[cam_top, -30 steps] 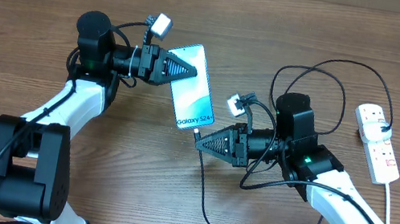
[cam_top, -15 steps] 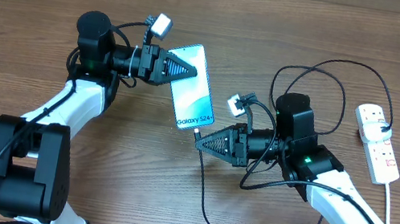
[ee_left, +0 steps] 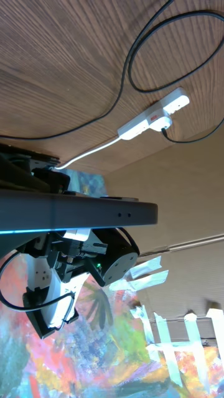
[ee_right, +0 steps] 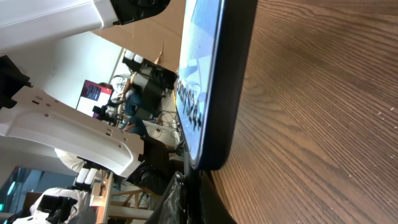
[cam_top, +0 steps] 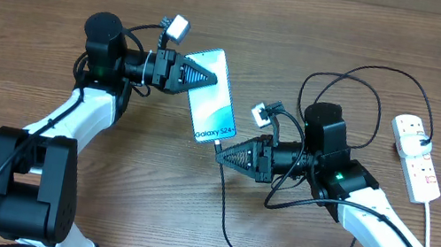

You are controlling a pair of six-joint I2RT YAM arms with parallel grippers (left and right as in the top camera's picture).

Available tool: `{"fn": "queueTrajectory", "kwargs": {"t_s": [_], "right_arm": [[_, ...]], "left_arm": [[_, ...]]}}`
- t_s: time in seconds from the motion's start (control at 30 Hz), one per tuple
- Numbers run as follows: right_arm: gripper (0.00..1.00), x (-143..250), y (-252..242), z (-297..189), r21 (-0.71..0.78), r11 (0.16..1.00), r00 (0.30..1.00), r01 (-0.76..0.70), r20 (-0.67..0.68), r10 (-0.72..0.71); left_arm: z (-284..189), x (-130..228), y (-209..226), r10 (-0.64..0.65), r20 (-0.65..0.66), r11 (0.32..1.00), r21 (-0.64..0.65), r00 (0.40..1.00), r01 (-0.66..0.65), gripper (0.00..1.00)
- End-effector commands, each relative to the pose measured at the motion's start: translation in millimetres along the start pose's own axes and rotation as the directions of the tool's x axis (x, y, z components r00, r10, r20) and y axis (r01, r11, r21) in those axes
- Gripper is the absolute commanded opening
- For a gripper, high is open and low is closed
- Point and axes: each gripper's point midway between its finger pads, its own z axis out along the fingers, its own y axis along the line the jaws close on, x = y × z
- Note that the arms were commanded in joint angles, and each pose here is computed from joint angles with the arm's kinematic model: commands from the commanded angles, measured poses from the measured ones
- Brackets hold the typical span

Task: Plug charger to phone and switch on socket

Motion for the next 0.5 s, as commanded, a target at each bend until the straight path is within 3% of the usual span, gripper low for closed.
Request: {"fn": "queueTrajectory", "kwargs": {"t_s": [0.0, 0.47], "right_arm": [[0.04, -12.7, 5.3, -3.0, 0.001, 1.000, 0.999, 0.030, 0.026, -0.030], [0.04, -17.1, 5.1, -3.2, 0.007, 1.000, 0.999, 0.007, 0.043, -0.008]], "left_arm": [[-1.2, -2.7, -5.8, 0.044, -0.015, 0.999, 0.007, 0.999, -0.044, 0.04], [1.2, -1.5, -6.2, 0.044, -0.021, 0.999, 0.009, 0.999, -0.044, 0.04]]}}
